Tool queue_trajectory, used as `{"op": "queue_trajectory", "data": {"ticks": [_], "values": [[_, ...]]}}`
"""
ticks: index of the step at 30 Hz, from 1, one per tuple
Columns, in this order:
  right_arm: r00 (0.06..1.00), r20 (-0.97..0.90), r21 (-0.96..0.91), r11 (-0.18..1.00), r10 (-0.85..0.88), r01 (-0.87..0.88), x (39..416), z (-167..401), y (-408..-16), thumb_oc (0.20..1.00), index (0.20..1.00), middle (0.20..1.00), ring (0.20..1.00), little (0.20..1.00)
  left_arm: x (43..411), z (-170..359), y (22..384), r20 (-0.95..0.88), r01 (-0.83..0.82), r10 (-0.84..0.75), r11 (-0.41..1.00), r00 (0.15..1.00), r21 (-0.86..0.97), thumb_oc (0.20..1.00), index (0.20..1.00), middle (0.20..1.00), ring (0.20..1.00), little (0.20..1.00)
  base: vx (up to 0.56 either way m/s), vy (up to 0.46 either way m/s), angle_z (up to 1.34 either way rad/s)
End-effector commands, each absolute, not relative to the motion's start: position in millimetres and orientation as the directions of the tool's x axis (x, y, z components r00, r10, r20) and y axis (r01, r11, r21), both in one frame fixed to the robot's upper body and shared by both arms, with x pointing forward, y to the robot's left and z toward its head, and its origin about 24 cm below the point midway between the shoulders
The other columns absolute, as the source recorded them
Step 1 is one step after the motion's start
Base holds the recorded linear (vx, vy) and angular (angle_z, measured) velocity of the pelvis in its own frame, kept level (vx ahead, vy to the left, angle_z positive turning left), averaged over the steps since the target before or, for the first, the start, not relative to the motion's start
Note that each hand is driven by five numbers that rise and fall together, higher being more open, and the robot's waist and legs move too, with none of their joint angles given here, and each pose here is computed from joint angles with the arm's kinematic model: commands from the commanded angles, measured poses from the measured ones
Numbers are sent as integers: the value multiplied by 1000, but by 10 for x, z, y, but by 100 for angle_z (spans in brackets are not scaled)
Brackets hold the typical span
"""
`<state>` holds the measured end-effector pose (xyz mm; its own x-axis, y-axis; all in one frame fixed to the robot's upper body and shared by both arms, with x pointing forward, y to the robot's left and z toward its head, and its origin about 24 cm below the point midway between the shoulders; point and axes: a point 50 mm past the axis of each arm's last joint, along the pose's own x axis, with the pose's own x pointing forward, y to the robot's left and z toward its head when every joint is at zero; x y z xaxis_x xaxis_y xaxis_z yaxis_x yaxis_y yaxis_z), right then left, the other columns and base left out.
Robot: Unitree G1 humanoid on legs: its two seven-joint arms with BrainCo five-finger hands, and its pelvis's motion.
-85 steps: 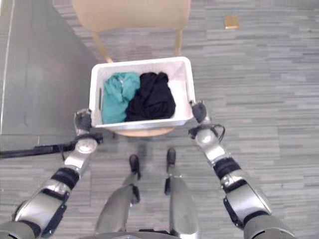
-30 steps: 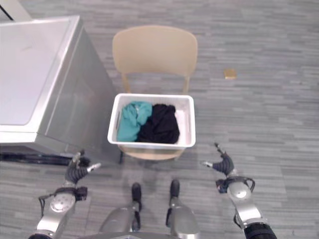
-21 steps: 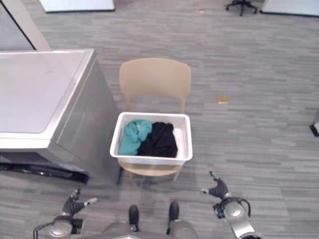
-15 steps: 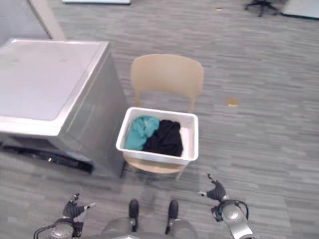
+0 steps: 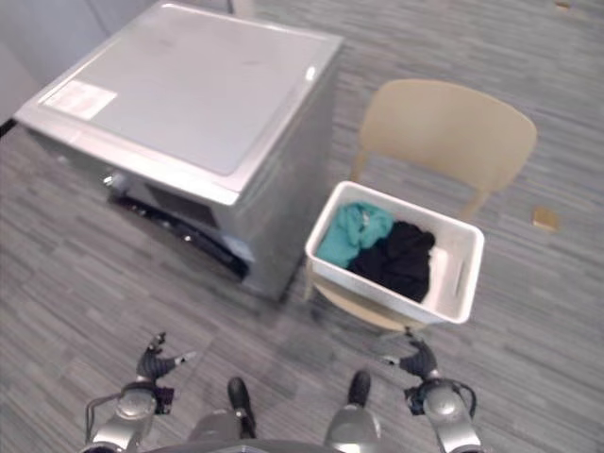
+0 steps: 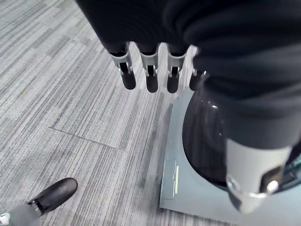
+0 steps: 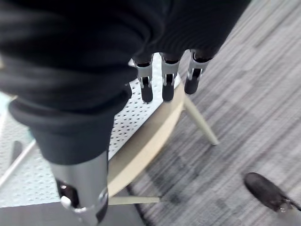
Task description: Grab the laundry basket,head to the washer,open it,put in the laundry and shut it.
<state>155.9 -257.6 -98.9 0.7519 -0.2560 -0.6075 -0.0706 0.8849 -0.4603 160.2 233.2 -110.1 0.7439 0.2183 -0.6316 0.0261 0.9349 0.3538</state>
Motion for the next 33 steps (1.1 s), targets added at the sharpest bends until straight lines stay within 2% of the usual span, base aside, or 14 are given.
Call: {"op": "queue_trajectory", "data": {"ticks": [1, 2, 11, 17, 21, 29, 33], "values": [[855, -496, -428, 900, -151, -89, 1991, -785, -2299, 1000, 1000, 1000, 1000, 1000, 1784, -880, 2615, -530, -3, 280, 886, 800, 464, 1000, 1000, 1000, 1000, 1000, 71, 280, 4], [878, -468, -416, 901, -96, -123, 2061, -722, -2183, 1000, 1000, 1000, 1000, 1000, 1824, -841, 2639, -508, -16, 292, 878, 810, 478, 1000, 1000, 1000, 1000, 1000, 72, 274, 11], [916, -399, -371, 907, 39, -201, 2228, -566, -1917, 1000, 1000, 1000, 1000, 1000, 1771, -908, 2498, -526, -2, 262, 896, 809, 443, 1000, 1000, 1000, 1000, 1000, 138, 69, 46], [911, -305, -293, 882, 279, -368, 2421, -348, -1373, 1000, 1000, 1000, 1000, 1000, 1641, -1037, 2411, -586, 18, 247, 912, 772, 409, 1000, 1000, 1000, 1000, 1000, 80, -23, 20], [900, -240, -277, 864, 363, -421, 2544, -216, -1084, 1000, 1000, 1000, 1000, 1000, 1660, -1039, 2381, -580, 9, 249, 915, 776, 404, 1000, 1000, 1000, 1000, 1000, -1, 20, 12], [887, -142, -300, 835, 439, -461, 2724, 24, -780, 1000, 1000, 1000, 1000, 1000, 1771, -993, 2331, -548, 9, 240, 911, 801, 412, 1000, 1000, 1000, 1000, 1000, -58, 41, 11], [906, 29, -324, 861, 423, -392, 2973, 433, -659, 1000, 1000, 1000, 1000, 1000, 1909, -905, 2314, -500, -9, 236, 910, 833, 414, 1000, 1000, 1000, 1000, 1000, -98, 67, 8]]}}
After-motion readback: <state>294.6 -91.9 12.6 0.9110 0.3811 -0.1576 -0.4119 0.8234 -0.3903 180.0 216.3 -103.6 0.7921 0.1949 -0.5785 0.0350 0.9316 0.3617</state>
